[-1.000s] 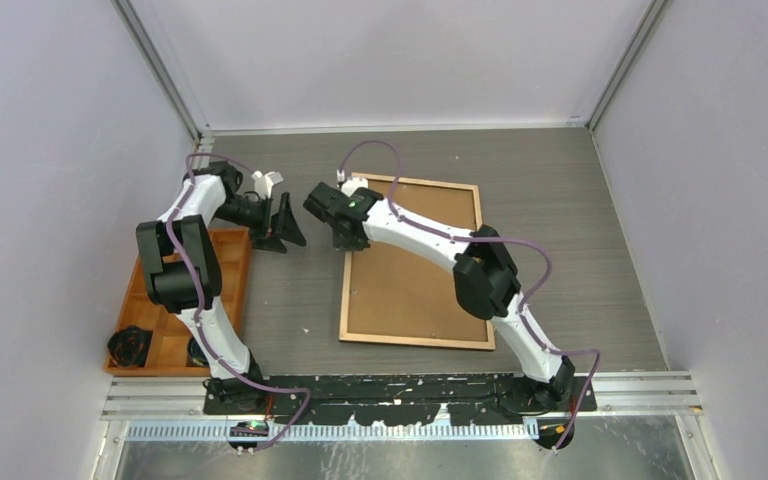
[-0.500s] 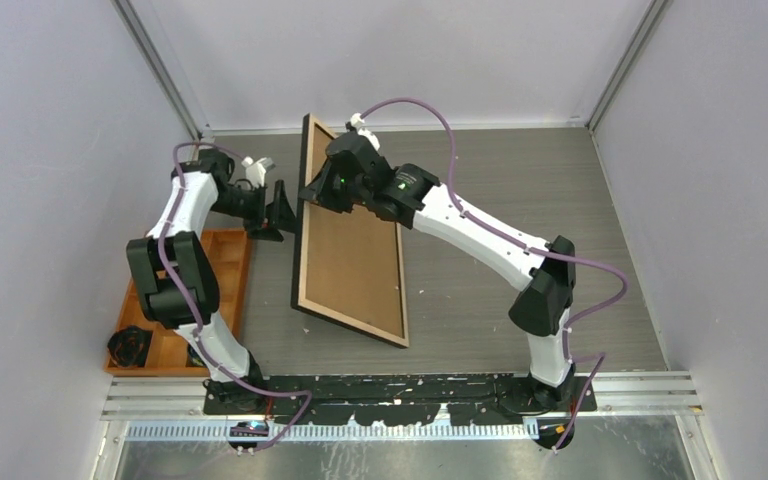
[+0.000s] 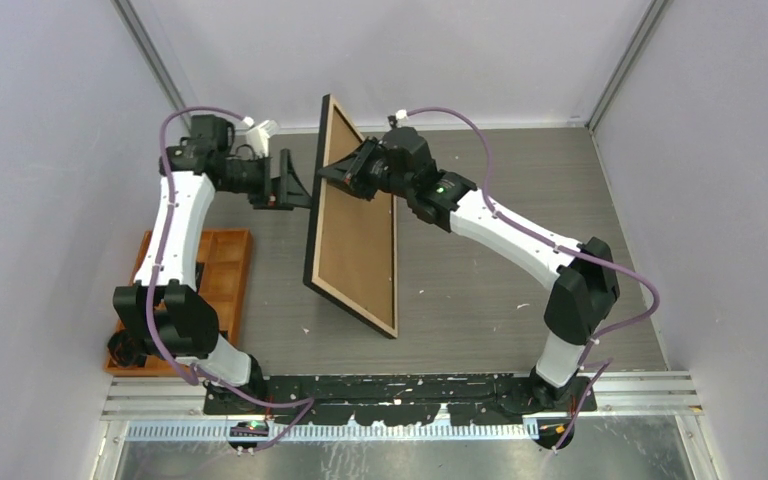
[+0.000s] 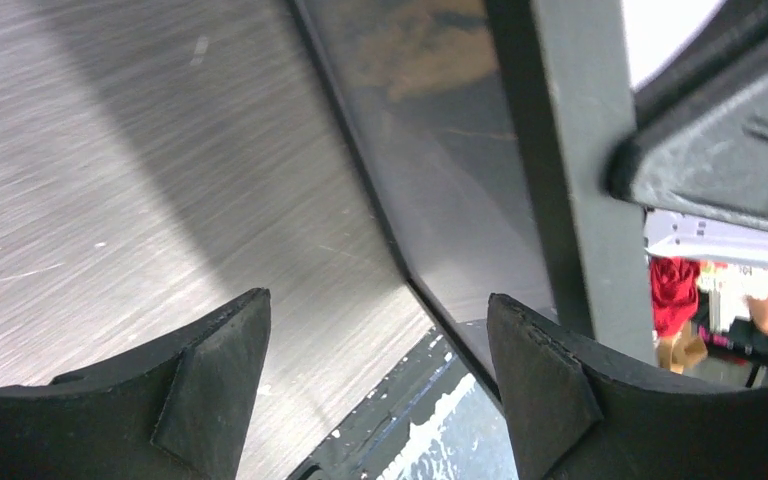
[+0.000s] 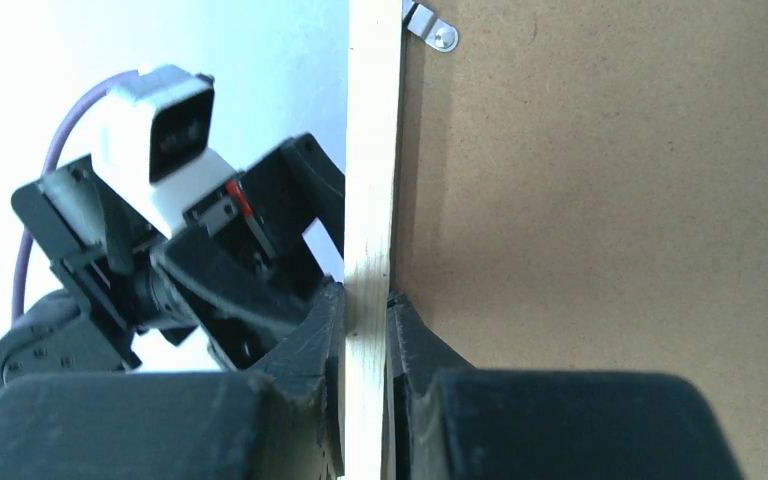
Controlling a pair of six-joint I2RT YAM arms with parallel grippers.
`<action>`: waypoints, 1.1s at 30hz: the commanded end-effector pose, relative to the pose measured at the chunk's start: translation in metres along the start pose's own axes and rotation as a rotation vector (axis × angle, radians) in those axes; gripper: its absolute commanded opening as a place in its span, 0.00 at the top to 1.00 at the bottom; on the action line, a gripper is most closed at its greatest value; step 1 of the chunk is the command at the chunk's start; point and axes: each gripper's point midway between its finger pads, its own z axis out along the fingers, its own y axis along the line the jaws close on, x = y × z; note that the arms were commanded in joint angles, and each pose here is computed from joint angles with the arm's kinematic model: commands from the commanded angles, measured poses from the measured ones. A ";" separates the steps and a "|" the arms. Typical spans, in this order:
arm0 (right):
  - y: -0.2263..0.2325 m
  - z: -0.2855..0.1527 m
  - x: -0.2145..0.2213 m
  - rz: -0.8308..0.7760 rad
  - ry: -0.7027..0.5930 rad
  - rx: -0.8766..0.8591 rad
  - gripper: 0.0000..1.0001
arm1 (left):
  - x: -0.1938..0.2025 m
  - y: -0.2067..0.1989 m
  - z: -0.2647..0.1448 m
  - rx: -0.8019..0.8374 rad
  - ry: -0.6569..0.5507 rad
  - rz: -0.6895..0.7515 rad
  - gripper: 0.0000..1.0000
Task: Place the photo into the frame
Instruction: Turn over the photo frame at the center of the board.
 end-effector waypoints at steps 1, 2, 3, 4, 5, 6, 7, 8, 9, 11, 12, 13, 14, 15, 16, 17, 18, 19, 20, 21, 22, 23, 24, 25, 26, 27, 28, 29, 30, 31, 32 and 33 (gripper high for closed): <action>0.087 -0.045 -0.021 0.005 -0.048 -0.272 0.99 | -0.005 -0.040 0.016 0.024 0.001 0.062 0.20; 0.088 -0.047 -0.022 0.002 -0.047 -0.269 0.99 | -0.006 -0.045 0.019 0.026 0.007 0.071 0.21; 0.088 -0.051 -0.022 -0.003 -0.048 -0.267 0.99 | -0.007 -0.050 0.022 0.029 0.009 0.082 0.21; 0.087 -0.054 -0.023 -0.008 -0.051 -0.260 0.99 | -0.009 -0.053 0.025 0.023 0.011 0.093 0.21; 0.086 -0.058 -0.026 -0.010 -0.056 -0.255 0.99 | -0.011 -0.056 0.027 0.020 0.011 0.103 0.21; 0.085 -0.061 -0.028 -0.014 -0.062 -0.252 0.99 | -0.012 -0.060 0.029 0.019 0.011 0.116 0.22; 0.082 -0.065 -0.030 -0.018 -0.064 -0.241 0.98 | -0.014 -0.064 0.030 0.019 0.010 0.132 0.22; 0.076 -0.067 -0.030 -0.020 -0.063 -0.221 0.93 | -0.014 -0.067 0.032 0.016 0.016 0.141 0.22; 0.073 -0.072 -0.032 -0.024 -0.067 -0.209 0.89 | -0.014 -0.071 0.034 0.019 0.022 0.148 0.22; 0.064 -0.077 -0.034 -0.034 -0.066 -0.176 0.79 | -0.013 -0.078 0.039 0.020 0.033 0.169 0.22; 0.059 -0.079 -0.033 -0.043 -0.065 -0.154 0.73 | -0.012 -0.082 0.043 0.022 0.038 0.181 0.22; 0.051 -0.082 -0.032 -0.051 -0.060 -0.118 0.68 | -0.012 -0.085 0.046 0.021 0.043 0.190 0.22; 0.046 -0.085 -0.033 -0.065 -0.063 -0.095 0.64 | -0.012 -0.088 0.049 0.022 0.050 0.197 0.22; 0.041 -0.088 -0.034 -0.077 -0.067 -0.069 0.61 | -0.011 -0.091 0.052 0.023 0.059 0.204 0.22; 0.036 -0.092 -0.035 -0.090 -0.074 -0.043 0.57 | -0.010 -0.096 0.056 0.025 0.068 0.215 0.22; 0.033 -0.096 -0.036 -0.106 -0.078 -0.020 0.53 | -0.011 -0.097 0.059 0.022 0.072 0.220 0.22; 0.030 -0.100 -0.037 -0.121 -0.081 0.002 0.51 | -0.010 -0.100 0.063 0.023 0.079 0.228 0.22; 0.028 -0.105 -0.038 -0.137 -0.082 0.017 0.49 | -0.010 -0.103 0.065 0.024 0.082 0.233 0.22; 0.026 -0.110 -0.038 -0.149 -0.080 0.031 0.46 | -0.010 -0.105 0.068 0.025 0.085 0.238 0.22; 0.025 -0.116 -0.039 -0.159 -0.080 0.044 0.44 | -0.011 -0.107 0.071 0.026 0.088 0.242 0.22; 0.023 -0.121 -0.038 -0.169 -0.074 0.056 0.42 | -0.012 -0.109 0.073 0.029 0.092 0.244 0.22; 0.021 -0.126 -0.037 -0.176 -0.068 0.068 0.40 | -0.013 -0.109 0.075 0.027 0.096 0.244 0.22; 0.019 -0.131 -0.037 -0.184 -0.064 0.078 0.39 | -0.014 -0.109 0.077 0.030 0.098 0.242 0.23; 0.018 -0.136 -0.035 -0.191 -0.059 0.086 0.39 | -0.015 -0.110 0.078 0.033 0.100 0.241 0.23; 0.016 -0.140 -0.034 -0.198 -0.055 0.093 0.38 | -0.017 -0.111 0.079 0.034 0.100 0.241 0.23; 0.014 -0.144 -0.033 -0.203 -0.051 0.101 0.37 | -0.018 -0.111 0.081 0.035 0.099 0.242 0.23; 0.013 -0.147 -0.032 -0.206 -0.045 0.109 0.37 | -0.018 -0.111 0.083 0.035 0.100 0.241 0.23; 0.012 -0.150 -0.030 -0.211 -0.036 0.112 0.37 | -0.019 -0.112 0.084 0.036 0.103 0.239 0.23; 0.011 -0.152 -0.029 -0.219 -0.026 0.118 0.37 | -0.020 -0.112 0.086 0.037 0.106 0.238 0.23; 0.011 -0.155 -0.027 -0.226 -0.016 0.123 0.37 | -0.021 -0.113 0.088 0.037 0.109 0.238 0.24; 0.010 -0.158 -0.025 -0.234 -0.005 0.128 0.37 | -0.022 -0.114 0.090 0.039 0.112 0.241 0.24; 0.012 -0.161 -0.023 -0.245 0.005 0.122 0.37 | -0.023 -0.114 0.093 0.037 0.116 0.241 0.24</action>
